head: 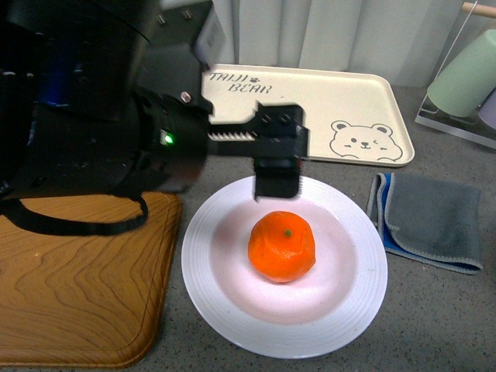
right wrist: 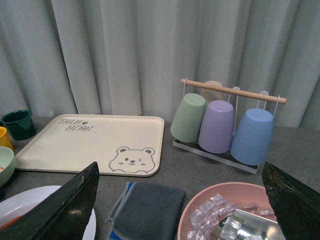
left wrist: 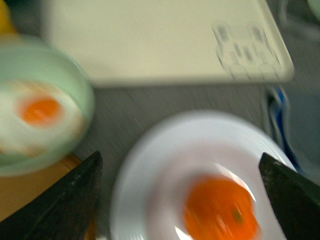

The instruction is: Place orange and plate with both arms

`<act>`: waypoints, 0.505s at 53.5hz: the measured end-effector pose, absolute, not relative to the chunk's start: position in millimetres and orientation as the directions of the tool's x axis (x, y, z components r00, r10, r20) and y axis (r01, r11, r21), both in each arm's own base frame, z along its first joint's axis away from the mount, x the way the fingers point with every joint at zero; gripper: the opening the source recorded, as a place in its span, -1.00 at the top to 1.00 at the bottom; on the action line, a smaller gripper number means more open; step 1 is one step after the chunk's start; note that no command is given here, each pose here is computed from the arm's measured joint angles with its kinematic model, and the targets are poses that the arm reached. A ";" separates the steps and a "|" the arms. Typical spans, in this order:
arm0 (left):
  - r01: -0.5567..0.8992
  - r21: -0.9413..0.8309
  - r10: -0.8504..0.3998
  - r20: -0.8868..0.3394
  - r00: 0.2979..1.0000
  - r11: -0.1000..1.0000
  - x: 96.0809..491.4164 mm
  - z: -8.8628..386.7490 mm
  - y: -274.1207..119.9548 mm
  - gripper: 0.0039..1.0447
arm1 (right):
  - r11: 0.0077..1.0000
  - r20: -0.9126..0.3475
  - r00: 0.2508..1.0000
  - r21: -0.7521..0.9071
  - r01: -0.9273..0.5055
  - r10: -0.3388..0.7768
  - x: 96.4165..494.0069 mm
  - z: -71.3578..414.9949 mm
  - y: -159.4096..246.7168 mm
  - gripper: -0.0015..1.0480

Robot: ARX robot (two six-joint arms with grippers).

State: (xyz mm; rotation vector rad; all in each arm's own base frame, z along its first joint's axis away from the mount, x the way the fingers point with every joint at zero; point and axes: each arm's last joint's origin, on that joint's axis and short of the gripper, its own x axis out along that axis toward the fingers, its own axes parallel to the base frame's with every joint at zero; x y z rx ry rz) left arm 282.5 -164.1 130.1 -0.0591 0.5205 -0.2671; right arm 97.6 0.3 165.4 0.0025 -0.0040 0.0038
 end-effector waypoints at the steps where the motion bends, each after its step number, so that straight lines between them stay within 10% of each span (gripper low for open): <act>1: 0.211 -0.109 -0.238 -0.449 0.861 0.971 282.4 129.9 -162.1 -0.70 | 1.000 0.004 1.000 0.002 -0.004 0.004 97.6 165.4 0.3 -0.82; 12: 0.008 -0.035 -0.010 -0.038 0.999 0.999 246.3 141.6 -101.6 -0.04 | 1.000 0.003 1.000 0.002 -0.004 0.004 97.6 165.3 0.3 -0.82; 27: 0.003 -0.004 -0.003 -0.040 0.999 1.000 204.4 153.9 -52.7 0.89 | 1.000 0.004 1.000 0.002 -0.004 0.004 97.6 165.4 0.3 -0.82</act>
